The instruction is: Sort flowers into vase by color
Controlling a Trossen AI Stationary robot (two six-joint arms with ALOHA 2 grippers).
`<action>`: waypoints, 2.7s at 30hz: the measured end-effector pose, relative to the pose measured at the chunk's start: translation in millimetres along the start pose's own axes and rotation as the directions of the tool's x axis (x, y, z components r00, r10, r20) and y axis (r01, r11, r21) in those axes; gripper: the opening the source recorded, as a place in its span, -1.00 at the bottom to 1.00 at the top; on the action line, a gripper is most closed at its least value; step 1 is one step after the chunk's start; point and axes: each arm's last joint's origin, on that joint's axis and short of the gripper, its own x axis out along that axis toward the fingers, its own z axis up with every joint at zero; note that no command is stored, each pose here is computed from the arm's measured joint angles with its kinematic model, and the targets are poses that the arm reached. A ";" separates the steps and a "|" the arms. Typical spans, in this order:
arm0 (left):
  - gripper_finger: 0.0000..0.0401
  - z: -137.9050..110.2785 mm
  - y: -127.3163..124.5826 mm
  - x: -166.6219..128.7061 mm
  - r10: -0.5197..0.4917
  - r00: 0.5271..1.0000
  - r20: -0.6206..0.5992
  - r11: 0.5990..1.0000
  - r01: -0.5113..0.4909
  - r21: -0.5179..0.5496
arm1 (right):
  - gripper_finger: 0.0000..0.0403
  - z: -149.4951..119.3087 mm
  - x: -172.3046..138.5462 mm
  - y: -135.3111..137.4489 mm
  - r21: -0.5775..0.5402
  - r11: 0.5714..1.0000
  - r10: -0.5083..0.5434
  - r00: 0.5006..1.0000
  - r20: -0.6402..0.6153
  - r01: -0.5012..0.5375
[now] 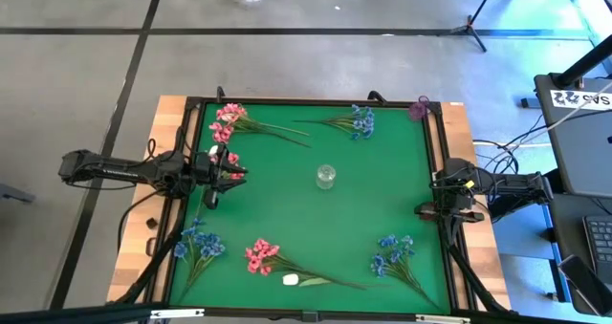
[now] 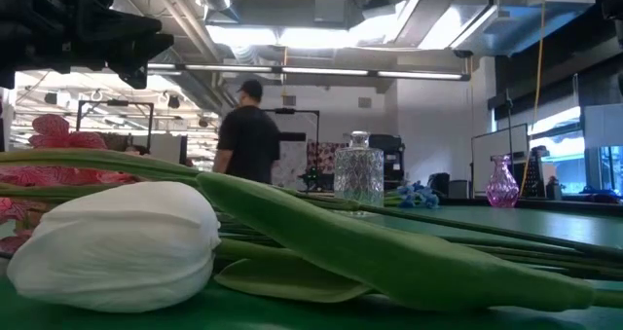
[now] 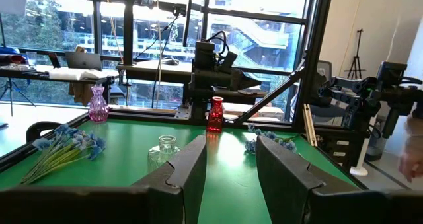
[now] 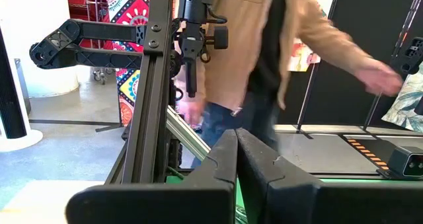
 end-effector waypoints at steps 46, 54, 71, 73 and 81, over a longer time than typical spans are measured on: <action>-0.36 107.3 0.0 59.5 0.335 0.933 -0.131 0.660 -0.332 -0.674 | -0.96 0.0 0.0 0.0 0.000 1.000 0.000 1.000 0.000 0.000; -0.36 112.3 -2.8 62.1 0.291 0.738 -0.609 0.495 -0.661 -0.564 | -0.96 0.0 0.0 0.0 0.000 1.000 0.000 1.000 0.000 0.000; -0.34 63.2 13.3 67.4 0.116 0.163 -0.980 0.280 -0.952 -0.125 | -0.96 0.0 0.0 0.0 0.000 1.000 0.000 1.000 0.000 0.000; -0.34 57.6 16.9 68.0 0.091 0.104 -0.990 0.275 -0.958 -0.076 | -0.96 0.0 0.0 0.0 0.000 1.000 0.000 1.000 0.000 0.000; -0.17 47.4 27.5 69.5 0.073 0.000 -0.997 0.284 -0.959 0.021 | -0.96 0.0 0.0 0.0 0.000 1.000 0.000 1.000 0.000 0.000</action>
